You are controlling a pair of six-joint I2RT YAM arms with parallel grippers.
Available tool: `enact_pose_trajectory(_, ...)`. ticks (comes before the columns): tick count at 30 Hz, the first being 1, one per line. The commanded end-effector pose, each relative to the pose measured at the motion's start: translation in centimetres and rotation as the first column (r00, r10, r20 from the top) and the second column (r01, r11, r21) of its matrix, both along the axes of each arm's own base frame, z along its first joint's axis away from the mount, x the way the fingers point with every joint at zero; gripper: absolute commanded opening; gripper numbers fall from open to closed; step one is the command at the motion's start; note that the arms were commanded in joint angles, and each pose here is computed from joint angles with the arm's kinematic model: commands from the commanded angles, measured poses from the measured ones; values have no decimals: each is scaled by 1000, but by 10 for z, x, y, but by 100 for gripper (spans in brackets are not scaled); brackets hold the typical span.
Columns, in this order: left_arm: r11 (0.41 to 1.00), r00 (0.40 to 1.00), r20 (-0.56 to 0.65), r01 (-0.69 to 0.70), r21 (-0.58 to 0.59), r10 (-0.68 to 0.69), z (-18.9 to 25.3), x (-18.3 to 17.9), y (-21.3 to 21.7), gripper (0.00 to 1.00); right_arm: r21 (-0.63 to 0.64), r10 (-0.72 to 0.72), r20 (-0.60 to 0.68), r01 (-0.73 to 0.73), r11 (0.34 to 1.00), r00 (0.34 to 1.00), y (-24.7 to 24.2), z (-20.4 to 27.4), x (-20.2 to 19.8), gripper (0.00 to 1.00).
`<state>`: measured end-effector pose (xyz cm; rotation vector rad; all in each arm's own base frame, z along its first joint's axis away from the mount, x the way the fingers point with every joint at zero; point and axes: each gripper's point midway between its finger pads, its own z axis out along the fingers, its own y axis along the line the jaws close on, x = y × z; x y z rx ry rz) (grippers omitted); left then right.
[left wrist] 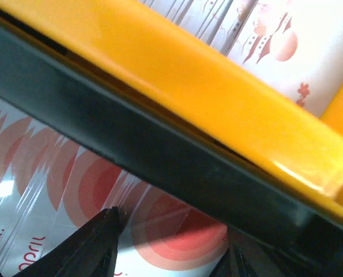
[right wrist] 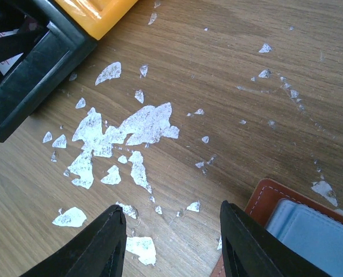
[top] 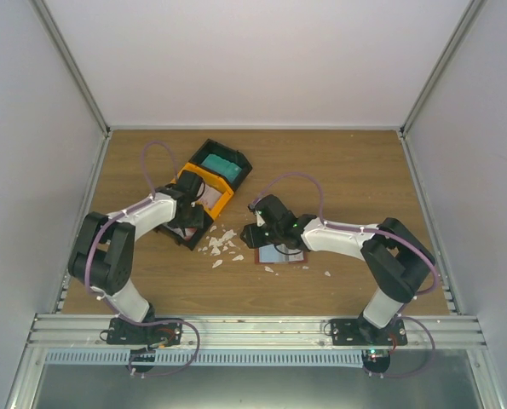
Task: Put the credit cards into the card holder
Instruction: Pick up the credit card from the storage box.
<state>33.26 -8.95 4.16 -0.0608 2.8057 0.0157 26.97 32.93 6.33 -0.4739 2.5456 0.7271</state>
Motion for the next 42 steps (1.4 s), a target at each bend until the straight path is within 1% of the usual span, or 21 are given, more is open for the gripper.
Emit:
enact_pose_trajectory(1,999,999,-38,-8,51,10,-16,1,5,56,-2,10,-14,-10,1000,1000,4,-6,-5,47)
enact_pose_trajectory(6,997,998,-55,-12,73,16,-20,-1,4,59,-7,6,-16,-6,1000,1000,2,-7,-5,47)
enact_pose_trajectory(14,1000,1000,-16,2,9,-2,0,0,-10,47,-7,2,-14,-3,1000,1000,1,-7,-5,47)
enact_pose_trajectory(23,999,1000,-19,23,-34,-23,10,-9,-17,39,-10,-4,-14,4,1000,1000,-1,-7,-7,47)
enact_pose_trajectory(27,996,999,-22,40,-75,-41,13,-13,-23,36,-11,-7,-14,7,1000,1000,-2,-7,-7,47)
enact_pose_trajectory(32,991,998,-15,60,-120,-63,19,-18,-30,35,-8,-11,-13,11,1000,1000,-3,-6,-7,47)
enact_pose_trajectory(36,977,996,-21,85,-194,-91,26,-25,-42,36,-8,-12,-14,12,1000,1000,-4,-7,-8,47)
enact_pose_trajectory(42,946,989,9,141,-291,-144,43,-32,-58,40,-10,-17,-14,17,1000,1000,-5,-7,-8,47)
